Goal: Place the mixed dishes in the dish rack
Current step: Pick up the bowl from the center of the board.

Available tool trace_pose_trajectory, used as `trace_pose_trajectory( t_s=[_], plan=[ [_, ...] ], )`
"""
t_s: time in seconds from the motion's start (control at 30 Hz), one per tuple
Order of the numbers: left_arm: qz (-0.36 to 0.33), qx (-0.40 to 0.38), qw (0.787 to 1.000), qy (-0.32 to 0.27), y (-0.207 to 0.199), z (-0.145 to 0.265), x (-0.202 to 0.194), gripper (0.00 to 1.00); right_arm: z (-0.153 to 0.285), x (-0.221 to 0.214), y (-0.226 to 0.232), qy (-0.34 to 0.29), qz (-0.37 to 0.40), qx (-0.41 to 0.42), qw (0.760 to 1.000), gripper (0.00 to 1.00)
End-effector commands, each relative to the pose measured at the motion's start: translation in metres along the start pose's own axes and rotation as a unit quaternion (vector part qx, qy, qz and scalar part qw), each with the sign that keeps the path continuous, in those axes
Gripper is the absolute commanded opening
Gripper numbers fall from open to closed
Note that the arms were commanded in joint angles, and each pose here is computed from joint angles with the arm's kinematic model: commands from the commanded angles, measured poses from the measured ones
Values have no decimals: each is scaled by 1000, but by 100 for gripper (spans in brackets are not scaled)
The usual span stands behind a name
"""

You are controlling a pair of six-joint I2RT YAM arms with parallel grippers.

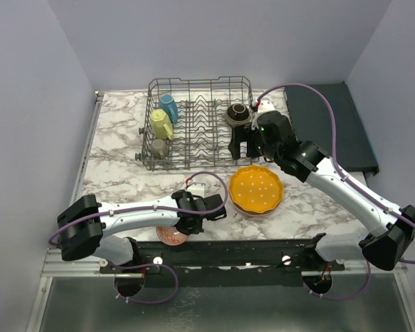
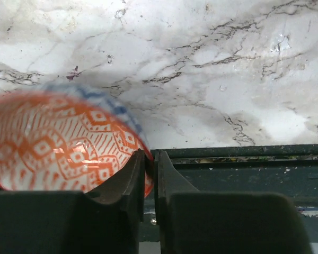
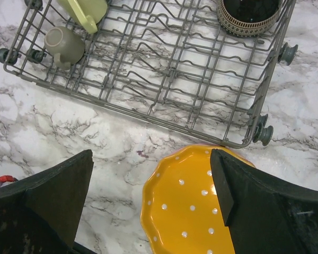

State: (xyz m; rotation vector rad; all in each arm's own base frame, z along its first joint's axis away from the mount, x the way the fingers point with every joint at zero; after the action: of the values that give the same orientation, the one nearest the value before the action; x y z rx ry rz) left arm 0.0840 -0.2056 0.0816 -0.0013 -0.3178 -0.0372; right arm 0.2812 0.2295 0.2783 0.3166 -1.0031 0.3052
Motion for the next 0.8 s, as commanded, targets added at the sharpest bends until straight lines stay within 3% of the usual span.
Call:
trace_pose_trajectory(
  t_s=[0.0, 0.1, 0.77],
  plan=[
    [-9, 14, 1000, -1, 6, -3, -3, 7, 5, -7, 1, 13, -7, 5, 1000, 99],
    [-10, 8, 1000, -5, 4, 0, 0, 0, 5, -7, 1, 13, -8, 6, 1000, 99],
    [-10, -112, 991, -73, -28, 73, 43, 0, 28, -3, 16, 15, -33, 67, 997, 100]
  ],
)
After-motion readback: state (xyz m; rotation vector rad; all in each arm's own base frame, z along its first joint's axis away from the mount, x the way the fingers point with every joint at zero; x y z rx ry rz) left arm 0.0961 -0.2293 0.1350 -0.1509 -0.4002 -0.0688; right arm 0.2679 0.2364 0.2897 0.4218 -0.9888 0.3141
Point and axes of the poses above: each gripper's point midway between its finger pads, its own z axis back along the fingers, its own y axis along the line the jaws close on, x = y × z, the point moved 3 cm from there along z, back along the fingers, and after that the axes turned 3 degrees about z, right-handed, at the moved point
